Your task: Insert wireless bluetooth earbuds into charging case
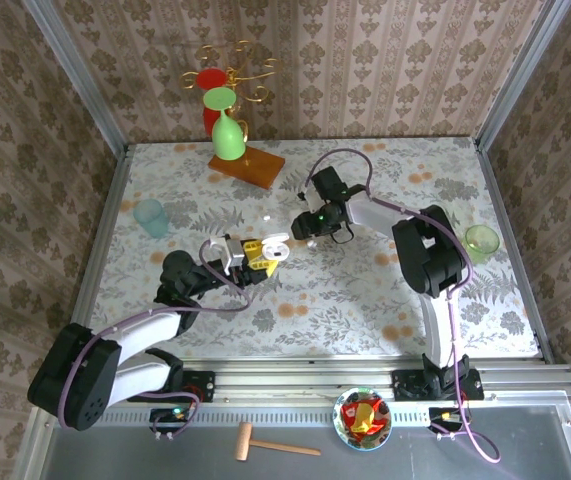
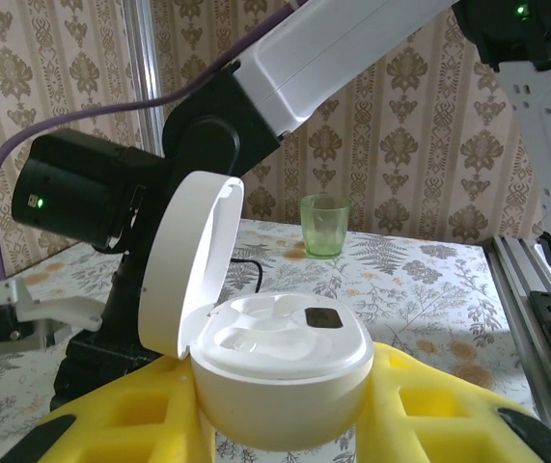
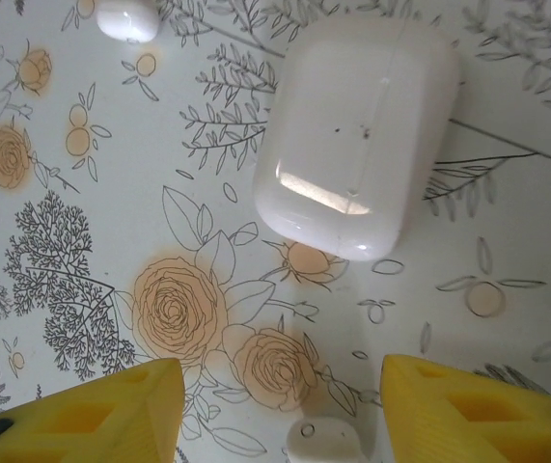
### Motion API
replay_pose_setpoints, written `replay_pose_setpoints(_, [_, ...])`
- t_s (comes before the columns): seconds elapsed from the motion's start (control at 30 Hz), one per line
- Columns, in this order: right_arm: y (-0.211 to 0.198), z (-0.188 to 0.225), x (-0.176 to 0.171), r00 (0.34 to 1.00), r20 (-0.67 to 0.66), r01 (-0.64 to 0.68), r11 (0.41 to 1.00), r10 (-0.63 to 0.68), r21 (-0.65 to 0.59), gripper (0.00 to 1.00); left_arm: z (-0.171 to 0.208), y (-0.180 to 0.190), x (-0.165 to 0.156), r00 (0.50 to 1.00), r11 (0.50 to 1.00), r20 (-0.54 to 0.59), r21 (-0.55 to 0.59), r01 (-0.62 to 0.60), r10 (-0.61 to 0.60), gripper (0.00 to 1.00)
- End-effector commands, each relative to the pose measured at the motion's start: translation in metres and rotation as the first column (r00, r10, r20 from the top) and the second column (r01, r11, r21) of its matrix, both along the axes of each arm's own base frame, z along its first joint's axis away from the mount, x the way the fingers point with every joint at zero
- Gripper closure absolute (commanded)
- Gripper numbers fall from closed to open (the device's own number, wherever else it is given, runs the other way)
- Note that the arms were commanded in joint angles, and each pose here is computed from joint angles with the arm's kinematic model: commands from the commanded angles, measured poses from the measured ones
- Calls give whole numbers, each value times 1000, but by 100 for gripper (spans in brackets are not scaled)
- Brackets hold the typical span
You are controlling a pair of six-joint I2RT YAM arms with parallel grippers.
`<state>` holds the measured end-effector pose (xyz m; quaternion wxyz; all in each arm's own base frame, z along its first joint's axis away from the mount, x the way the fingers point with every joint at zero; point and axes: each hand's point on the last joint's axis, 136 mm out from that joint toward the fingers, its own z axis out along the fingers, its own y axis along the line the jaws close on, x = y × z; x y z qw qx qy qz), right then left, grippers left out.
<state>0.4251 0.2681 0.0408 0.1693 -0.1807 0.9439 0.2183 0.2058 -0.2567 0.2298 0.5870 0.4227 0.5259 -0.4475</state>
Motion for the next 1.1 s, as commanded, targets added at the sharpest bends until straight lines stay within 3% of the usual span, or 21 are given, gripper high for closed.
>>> replay_pose_setpoints(0.0, [4,-3,-7,997,-60,-40,998,42,40,44,4,2,-2,1000,1000,21,-8,3,-3,75])
replay_pose_setpoints(0.4, [-6,-9,-33,993,-89,-67,994,75,84,49,2,-1,-1,1000,1000,13,-19,23,-22,75])
replay_pose_setpoints(0.57, [-9,-7,-36,993,-88,-64,993,73,98,62,2,-1,-1,1000,1000,10,-20,24,-23,75])
replay_pose_setpoints(1.07, [-13,-16,-34,994,-103,-32,996,41,84,82,0,-1,0,1000,1000,8,-17,23,-23,75])
